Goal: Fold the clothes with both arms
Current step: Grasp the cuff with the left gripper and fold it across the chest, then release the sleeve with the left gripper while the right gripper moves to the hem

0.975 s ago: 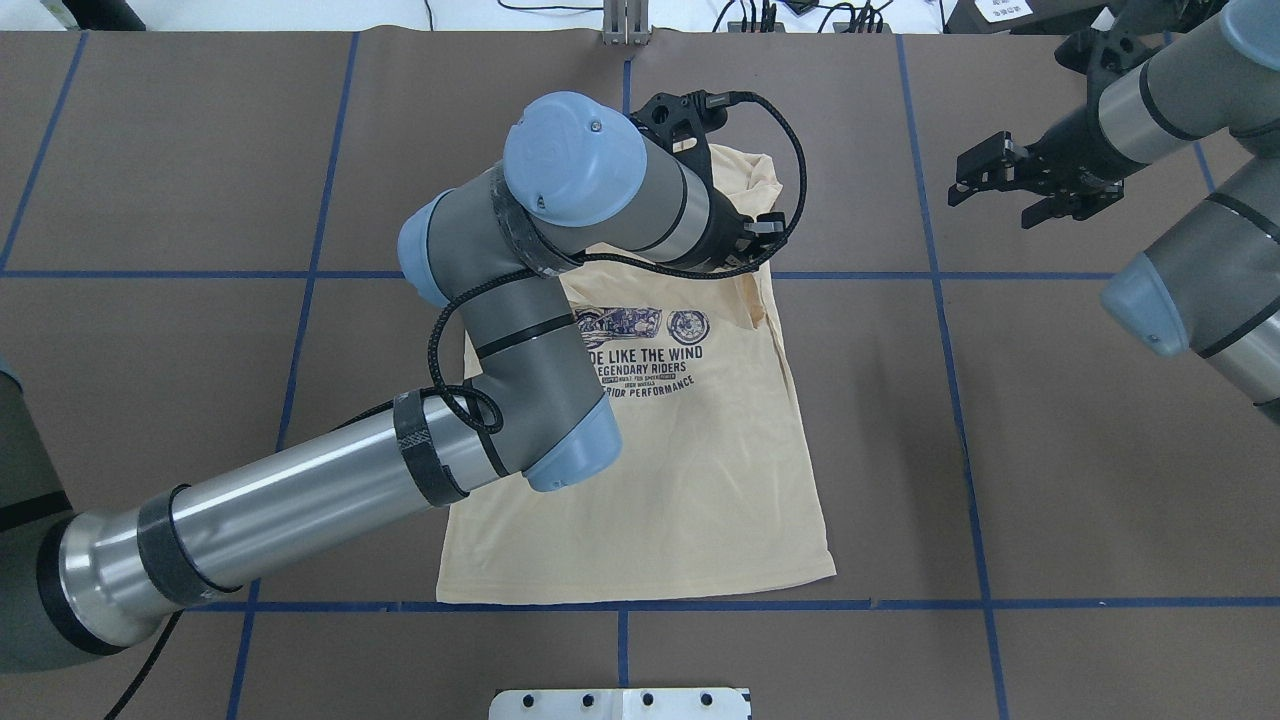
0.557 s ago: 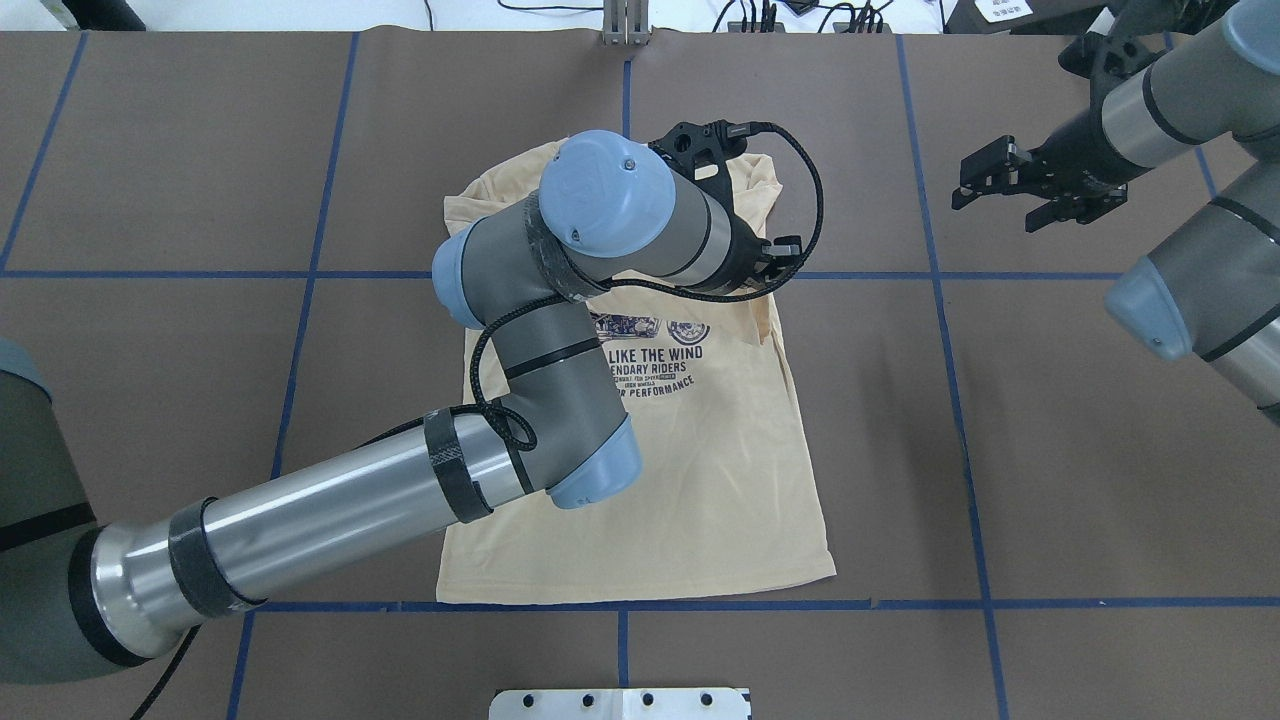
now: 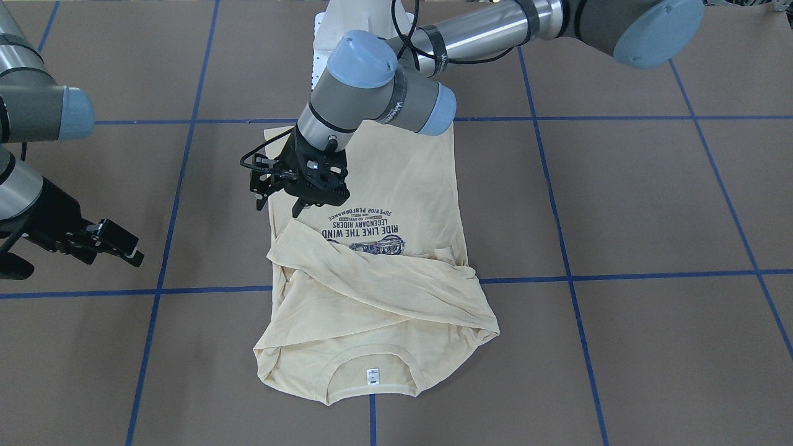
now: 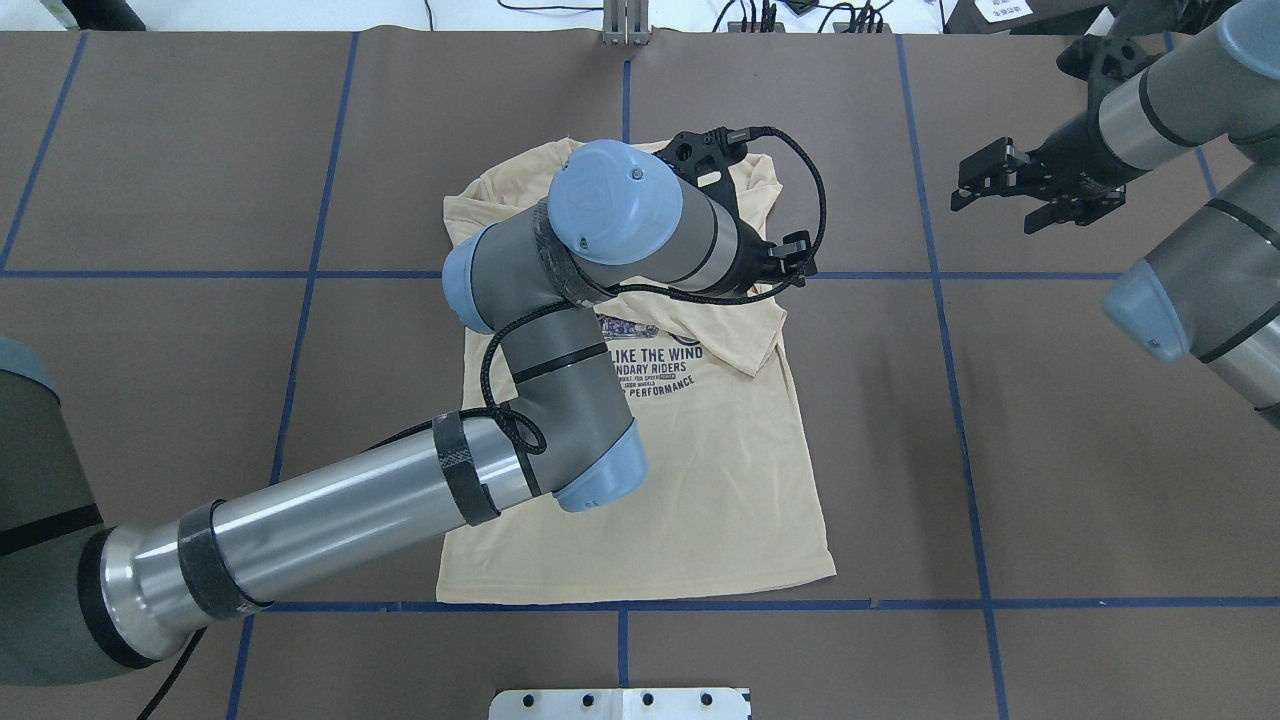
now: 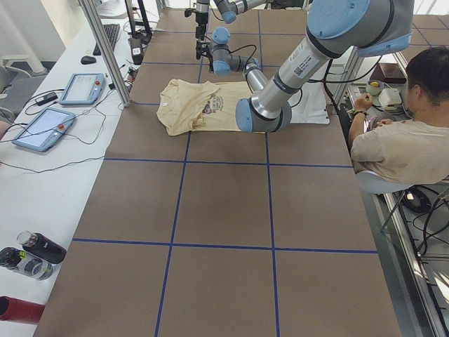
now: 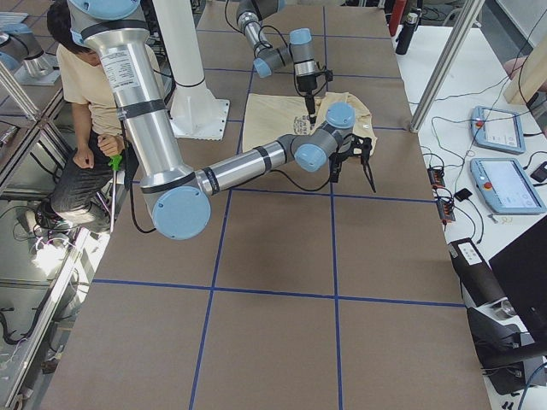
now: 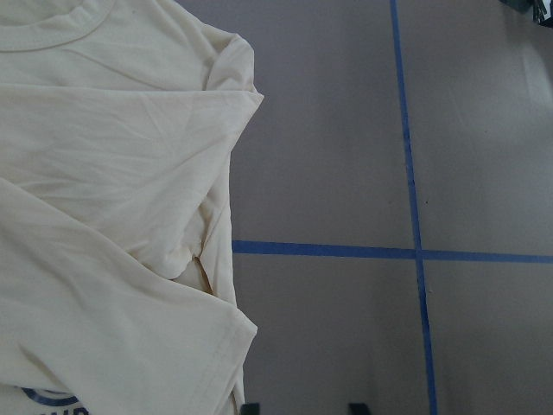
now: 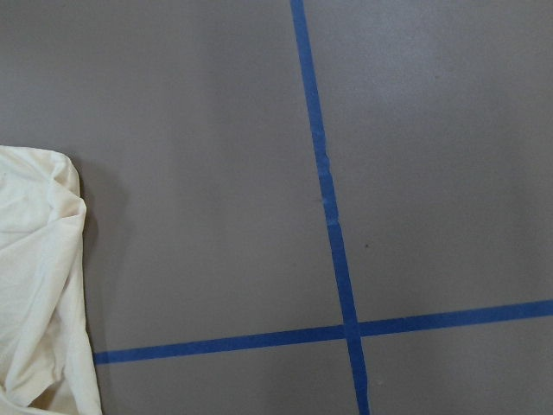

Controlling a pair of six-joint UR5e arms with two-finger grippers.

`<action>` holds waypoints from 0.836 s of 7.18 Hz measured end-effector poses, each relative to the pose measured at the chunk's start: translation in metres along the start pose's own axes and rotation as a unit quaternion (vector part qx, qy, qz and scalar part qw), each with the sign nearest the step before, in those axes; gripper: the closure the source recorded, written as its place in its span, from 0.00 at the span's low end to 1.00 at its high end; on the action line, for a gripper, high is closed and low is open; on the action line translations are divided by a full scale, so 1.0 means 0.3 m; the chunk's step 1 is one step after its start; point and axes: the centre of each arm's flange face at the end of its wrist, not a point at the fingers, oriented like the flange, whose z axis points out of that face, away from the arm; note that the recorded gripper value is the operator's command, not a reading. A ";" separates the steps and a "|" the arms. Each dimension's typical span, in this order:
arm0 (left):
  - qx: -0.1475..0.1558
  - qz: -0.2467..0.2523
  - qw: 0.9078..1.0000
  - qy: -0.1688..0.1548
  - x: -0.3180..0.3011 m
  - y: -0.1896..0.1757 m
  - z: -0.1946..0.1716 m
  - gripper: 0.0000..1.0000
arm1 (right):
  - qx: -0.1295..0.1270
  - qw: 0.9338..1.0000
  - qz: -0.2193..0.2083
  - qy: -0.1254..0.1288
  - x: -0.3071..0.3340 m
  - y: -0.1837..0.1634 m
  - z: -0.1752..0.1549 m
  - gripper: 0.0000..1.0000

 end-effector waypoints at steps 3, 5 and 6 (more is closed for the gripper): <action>-0.007 -0.003 1.000 0.017 -0.158 -0.015 -0.176 0.25 | 0.002 0.998 0.057 -0.006 -0.180 0.169 0.090 0.00; -0.012 0.006 1.000 0.020 -0.359 -0.026 -0.347 0.25 | 0.037 0.989 0.141 -0.015 -0.381 0.457 0.191 0.01; -0.010 0.015 1.000 0.017 -0.426 -0.031 -0.393 0.25 | 0.040 0.983 0.179 -0.018 -0.431 0.598 0.239 0.01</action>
